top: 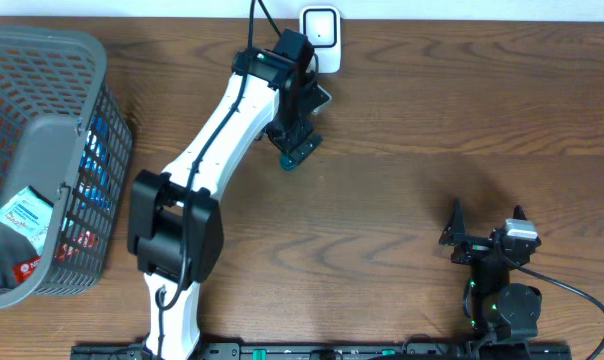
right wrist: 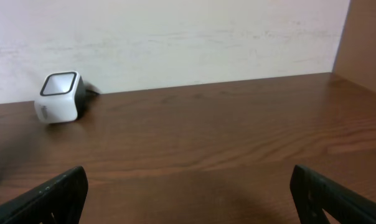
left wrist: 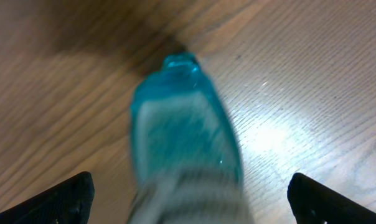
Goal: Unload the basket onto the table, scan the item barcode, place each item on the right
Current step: 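Lift the teal bottle out and set it on the table near the scanner, then return the left gripper to the basket and grasp the blue Oreo pack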
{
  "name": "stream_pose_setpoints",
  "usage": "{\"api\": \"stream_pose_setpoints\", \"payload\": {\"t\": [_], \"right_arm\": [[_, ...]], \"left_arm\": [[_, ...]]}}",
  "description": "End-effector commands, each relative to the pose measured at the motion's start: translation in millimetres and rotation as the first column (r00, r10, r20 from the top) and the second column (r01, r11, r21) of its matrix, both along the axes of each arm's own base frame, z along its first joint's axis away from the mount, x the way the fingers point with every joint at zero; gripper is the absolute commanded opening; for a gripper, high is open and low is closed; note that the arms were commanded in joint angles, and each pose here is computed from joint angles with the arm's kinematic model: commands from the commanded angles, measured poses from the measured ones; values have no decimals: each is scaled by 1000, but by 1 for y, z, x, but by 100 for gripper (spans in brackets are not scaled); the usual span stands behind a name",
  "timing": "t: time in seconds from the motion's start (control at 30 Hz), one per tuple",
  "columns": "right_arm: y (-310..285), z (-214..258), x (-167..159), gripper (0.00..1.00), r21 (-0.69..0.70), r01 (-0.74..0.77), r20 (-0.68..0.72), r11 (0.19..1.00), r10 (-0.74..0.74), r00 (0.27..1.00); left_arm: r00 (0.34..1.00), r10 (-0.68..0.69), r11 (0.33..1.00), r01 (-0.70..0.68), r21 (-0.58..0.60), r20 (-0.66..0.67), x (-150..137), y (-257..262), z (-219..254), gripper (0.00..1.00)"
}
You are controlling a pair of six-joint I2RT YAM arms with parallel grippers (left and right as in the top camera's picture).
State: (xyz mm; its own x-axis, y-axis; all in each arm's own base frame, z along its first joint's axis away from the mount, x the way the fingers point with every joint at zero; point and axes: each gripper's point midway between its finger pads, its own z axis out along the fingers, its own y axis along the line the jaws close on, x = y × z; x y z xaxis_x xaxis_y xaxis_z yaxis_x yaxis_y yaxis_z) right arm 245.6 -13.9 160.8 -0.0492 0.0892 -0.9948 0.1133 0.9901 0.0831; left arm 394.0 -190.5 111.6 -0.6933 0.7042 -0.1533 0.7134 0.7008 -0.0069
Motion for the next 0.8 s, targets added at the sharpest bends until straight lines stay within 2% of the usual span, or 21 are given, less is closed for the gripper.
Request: {"api": "stream_pose_setpoints", "payload": {"t": [0.0,0.1,0.17,0.3,0.37,0.43,0.53,0.6,0.67,0.7,0.77], "right_arm": [[2,0,0,99,-13,-7,0,1000,7,1000],[2,0,0,99,-13,-7,0,1000,7,1000],[2,0,0,99,-13,-7,0,1000,7,1000],[2,0,0,99,-13,-7,0,1000,7,1000],[2,0,0,99,-13,-7,0,1000,7,1000],[2,0,0,99,-13,-7,0,1000,7,1000],[2,0,0,99,-13,-7,0,1000,7,1000],[2,0,0,99,-13,-7,0,1000,7,1000],[2,0,0,99,-13,-7,0,1000,7,1000],[2,0,0,99,-13,-7,0,1000,7,1000],[2,0,0,99,-13,-7,0,1000,7,1000]], "left_arm": [[981,60,998,-54,-40,186,4,11,78,100],[955,88,993,-63,-98,285,-5,16,125,98],[911,188,979,-144,-145,366,-8,31,161,98],[732,471,882,-379,-280,492,-17,86,230,98],[605,619,786,-488,-381,501,-27,120,259,98],[419,774,627,-613,-481,475,-39,165,280,98],[54,927,280,-759,-588,371,-69,244,292,98],[-91,941,130,-794,-593,327,-86,282,288,98],[-178,935,29,-823,-568,305,-99,315,279,98],[-196,932,4,-835,-550,306,-103,326,273,98],[-177,929,2,-877,-480,327,-106,351,255,98]]}}
